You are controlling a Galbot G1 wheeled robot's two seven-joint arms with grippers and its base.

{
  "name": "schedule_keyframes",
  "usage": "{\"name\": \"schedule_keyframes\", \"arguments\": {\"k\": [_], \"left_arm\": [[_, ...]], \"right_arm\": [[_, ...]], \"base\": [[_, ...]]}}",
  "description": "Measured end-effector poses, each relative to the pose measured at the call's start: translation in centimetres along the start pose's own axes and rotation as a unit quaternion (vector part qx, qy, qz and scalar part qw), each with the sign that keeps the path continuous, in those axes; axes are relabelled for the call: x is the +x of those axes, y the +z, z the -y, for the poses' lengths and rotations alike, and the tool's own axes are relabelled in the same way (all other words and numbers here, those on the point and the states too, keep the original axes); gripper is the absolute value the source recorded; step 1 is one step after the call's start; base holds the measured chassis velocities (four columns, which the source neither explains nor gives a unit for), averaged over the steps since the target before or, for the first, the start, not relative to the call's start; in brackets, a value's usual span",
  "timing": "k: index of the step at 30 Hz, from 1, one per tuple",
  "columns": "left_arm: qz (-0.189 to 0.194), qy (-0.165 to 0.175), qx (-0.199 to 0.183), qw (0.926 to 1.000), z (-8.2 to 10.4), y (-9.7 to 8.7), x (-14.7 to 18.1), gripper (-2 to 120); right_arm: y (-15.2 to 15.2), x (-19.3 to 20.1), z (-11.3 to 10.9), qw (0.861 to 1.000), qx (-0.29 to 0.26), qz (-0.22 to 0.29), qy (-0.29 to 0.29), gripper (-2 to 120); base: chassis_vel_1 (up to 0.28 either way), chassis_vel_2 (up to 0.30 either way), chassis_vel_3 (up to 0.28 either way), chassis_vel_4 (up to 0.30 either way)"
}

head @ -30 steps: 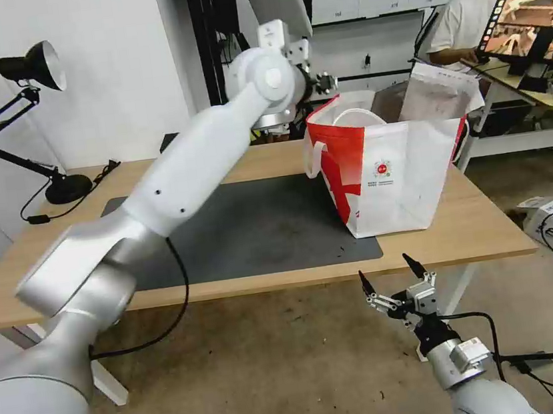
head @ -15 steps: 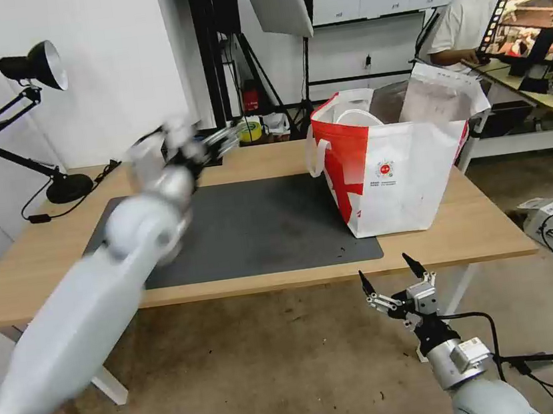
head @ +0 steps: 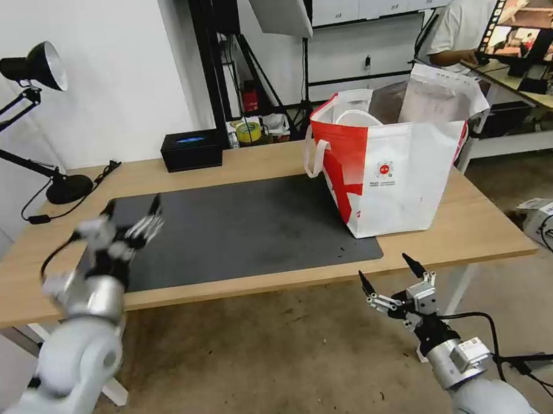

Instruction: Pick up the trash from the table and place it into the takeout bag.

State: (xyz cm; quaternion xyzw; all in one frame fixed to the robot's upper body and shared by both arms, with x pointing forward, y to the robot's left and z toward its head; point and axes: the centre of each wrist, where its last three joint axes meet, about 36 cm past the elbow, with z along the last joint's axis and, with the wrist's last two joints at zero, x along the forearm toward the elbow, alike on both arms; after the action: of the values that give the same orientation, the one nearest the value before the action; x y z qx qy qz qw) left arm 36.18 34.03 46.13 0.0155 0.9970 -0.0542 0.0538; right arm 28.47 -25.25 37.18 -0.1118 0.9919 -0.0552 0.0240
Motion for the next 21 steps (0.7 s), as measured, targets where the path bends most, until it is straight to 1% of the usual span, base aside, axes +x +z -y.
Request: {"name": "schedule_keyframes", "arguments": {"k": [2, 4, 7, 8, 9, 12, 21], "left_arm": [[-0.015, -0.018, 0.017, 0.9996, -0.4, 1.8, 2.1, 100], [-0.027, -0.038, 0.035, 0.9983, -0.5, 3.3, 3.6, 100], [-0.031, -0.044, 0.039, 0.9978, -0.5, 3.8, 4.0, 100], [-0.036, -0.052, 0.044, 0.997, -0.4, 4.6, 4.8, 100], [-0.036, -0.052, 0.044, 0.997, -0.4, 4.6, 4.8, 100], [-0.04, -0.056, 0.044, 0.9967, -0.5, 5.4, 5.8, 100], [-0.038, -0.054, 0.043, 0.9968, -0.5, 5.5, 5.8, 100]], "right_arm": [[0.0, 0.0, 0.0, 1.0, 0.0, 0.0, 0.0, 100], [0.0, 0.0, 0.0, 1.0, 0.0, 0.0, 0.0, 100], [0.0, 0.0, 0.0, 1.0, 0.0, 0.0, 0.0, 100], [0.0, 0.0, 0.0, 1.0, 0.0, 0.0, 0.0, 100], [0.0, 0.0, 0.0, 1.0, 0.0, 0.0, 0.0, 100], [0.0, 0.0, 0.0, 1.0, 0.0, 0.0, 0.0, 100], [0.0, 0.0, 0.0, 1.0, 0.0, 0.0, 0.0, 100]], "base": [[0.0, 0.0, 0.0, 0.0], [0.0, 0.0, 0.0, 0.0], [0.0, 0.0, 0.0, 0.0], [0.0, 0.0, 0.0, 0.0], [0.0, 0.0, 0.0, 0.0], [0.0, 0.0, 0.0, 0.0], [0.0, 0.0, 0.0, 0.0]]}}
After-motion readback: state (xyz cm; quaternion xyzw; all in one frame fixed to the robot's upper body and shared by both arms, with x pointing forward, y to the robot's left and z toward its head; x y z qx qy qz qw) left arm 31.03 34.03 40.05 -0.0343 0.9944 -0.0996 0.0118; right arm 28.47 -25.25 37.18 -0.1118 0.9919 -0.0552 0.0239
